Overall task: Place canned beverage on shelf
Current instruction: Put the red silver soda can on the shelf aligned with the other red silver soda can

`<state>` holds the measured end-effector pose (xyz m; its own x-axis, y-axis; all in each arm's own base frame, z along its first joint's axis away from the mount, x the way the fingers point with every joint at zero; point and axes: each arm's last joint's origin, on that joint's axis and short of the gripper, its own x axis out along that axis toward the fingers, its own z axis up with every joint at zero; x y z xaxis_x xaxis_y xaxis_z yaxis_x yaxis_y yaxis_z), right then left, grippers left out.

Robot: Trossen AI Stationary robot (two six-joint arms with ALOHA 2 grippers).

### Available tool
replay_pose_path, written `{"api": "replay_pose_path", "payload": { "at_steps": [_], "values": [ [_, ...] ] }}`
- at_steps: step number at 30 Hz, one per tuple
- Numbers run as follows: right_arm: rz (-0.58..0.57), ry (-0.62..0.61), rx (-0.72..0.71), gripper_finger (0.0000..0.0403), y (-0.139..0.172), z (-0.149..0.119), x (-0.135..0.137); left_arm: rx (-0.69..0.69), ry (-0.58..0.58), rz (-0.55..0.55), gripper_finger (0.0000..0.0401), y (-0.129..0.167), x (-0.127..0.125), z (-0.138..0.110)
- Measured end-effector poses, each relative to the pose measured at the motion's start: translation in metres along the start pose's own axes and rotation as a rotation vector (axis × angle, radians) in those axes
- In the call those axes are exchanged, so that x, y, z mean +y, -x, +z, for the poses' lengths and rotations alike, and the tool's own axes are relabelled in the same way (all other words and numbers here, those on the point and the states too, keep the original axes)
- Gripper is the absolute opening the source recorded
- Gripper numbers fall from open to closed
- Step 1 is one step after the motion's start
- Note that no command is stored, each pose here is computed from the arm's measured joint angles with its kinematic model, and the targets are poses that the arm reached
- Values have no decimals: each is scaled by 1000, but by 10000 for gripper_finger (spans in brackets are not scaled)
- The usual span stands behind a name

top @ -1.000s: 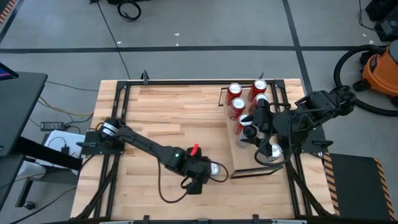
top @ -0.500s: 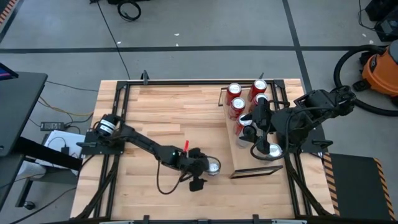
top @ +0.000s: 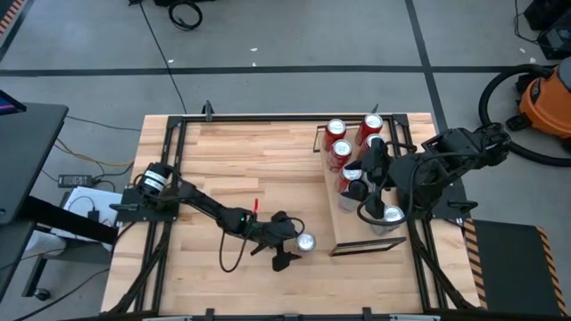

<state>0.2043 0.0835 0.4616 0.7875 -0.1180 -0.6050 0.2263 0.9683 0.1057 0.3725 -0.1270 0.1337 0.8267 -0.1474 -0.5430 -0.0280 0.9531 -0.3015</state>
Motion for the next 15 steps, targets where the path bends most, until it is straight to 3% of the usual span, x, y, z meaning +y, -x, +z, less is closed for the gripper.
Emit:
{"api": "replay_pose_path", "payload": {
  "at_steps": [11,15],
  "values": [
    [-5,-19,-1,348,-2,2,-3,-79,2,-38,395,-19,6,-8],
    [-2,-19,1,348,-2,2,-4,-81,11,-33,377,-20,8,-7]
  ]
}}
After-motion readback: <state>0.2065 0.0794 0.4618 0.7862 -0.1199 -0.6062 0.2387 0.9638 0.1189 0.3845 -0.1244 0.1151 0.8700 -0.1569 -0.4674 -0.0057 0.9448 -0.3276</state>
